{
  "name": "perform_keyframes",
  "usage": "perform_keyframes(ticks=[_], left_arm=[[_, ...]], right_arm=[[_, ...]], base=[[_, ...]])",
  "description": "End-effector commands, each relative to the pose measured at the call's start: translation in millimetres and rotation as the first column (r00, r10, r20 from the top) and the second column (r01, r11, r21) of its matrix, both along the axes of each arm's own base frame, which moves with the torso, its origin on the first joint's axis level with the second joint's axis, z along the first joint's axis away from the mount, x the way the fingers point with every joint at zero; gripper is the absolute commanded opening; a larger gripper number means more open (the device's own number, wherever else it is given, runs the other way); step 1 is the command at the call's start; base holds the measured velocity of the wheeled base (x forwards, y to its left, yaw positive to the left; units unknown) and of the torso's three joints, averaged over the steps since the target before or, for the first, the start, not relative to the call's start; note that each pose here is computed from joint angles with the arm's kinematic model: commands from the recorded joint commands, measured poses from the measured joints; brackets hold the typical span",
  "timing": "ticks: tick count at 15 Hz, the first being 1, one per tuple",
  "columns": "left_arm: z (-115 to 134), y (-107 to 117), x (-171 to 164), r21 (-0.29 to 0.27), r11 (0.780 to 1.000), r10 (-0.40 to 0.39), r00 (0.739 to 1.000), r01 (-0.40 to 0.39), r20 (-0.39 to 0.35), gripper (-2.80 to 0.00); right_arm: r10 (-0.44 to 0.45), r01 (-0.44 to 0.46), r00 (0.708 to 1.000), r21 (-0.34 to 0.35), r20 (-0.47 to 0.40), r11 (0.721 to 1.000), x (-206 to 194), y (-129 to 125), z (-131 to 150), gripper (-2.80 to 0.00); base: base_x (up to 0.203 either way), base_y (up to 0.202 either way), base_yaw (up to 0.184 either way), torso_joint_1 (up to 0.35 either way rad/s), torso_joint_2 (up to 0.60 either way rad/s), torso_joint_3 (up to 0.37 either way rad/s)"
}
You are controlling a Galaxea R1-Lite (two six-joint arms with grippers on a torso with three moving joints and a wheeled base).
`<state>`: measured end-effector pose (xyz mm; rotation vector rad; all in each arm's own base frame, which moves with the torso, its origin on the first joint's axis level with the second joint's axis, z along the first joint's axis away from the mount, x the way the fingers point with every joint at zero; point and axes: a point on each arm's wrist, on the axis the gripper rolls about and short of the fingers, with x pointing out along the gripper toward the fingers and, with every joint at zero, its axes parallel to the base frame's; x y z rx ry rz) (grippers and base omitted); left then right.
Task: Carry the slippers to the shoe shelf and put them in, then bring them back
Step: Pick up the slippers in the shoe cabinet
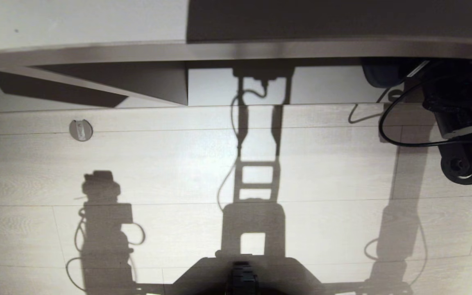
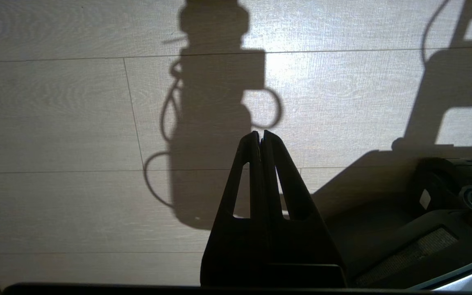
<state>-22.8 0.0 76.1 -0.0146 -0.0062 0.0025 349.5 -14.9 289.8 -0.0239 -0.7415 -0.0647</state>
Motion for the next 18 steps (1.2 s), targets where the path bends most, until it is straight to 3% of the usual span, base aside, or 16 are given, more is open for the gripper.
perform_keyframes(ticks=[1,13,18], left_arm=[[0,0,0,0.001,1.000,0.001,1.000,-0.001,0.000,-2.80],[0,0,0,-0.001,1.000,0.001,1.000,-0.001,0.000,-2.80],[0,0,0,0.000,1.000,0.001,1.000,-0.001,0.000,-2.80]], right_arm=[[0.000,0.000,1.000,0.000,0.011,1.000,-2,0,2,-2.80],[0.006,-0.006,0.999,0.007,0.049,1.000,-16,1,15,-2.80],[0.014,-0.014,0.998,-0.005,0.066,1.000,-3,4,16,-2.80]], base=[[0.000,0.000,0.000,0.000,0.00,0.000],[0.000,0.000,0.000,0.000,0.00,0.000],[0.000,0.000,0.000,0.000,0.00,0.000]])
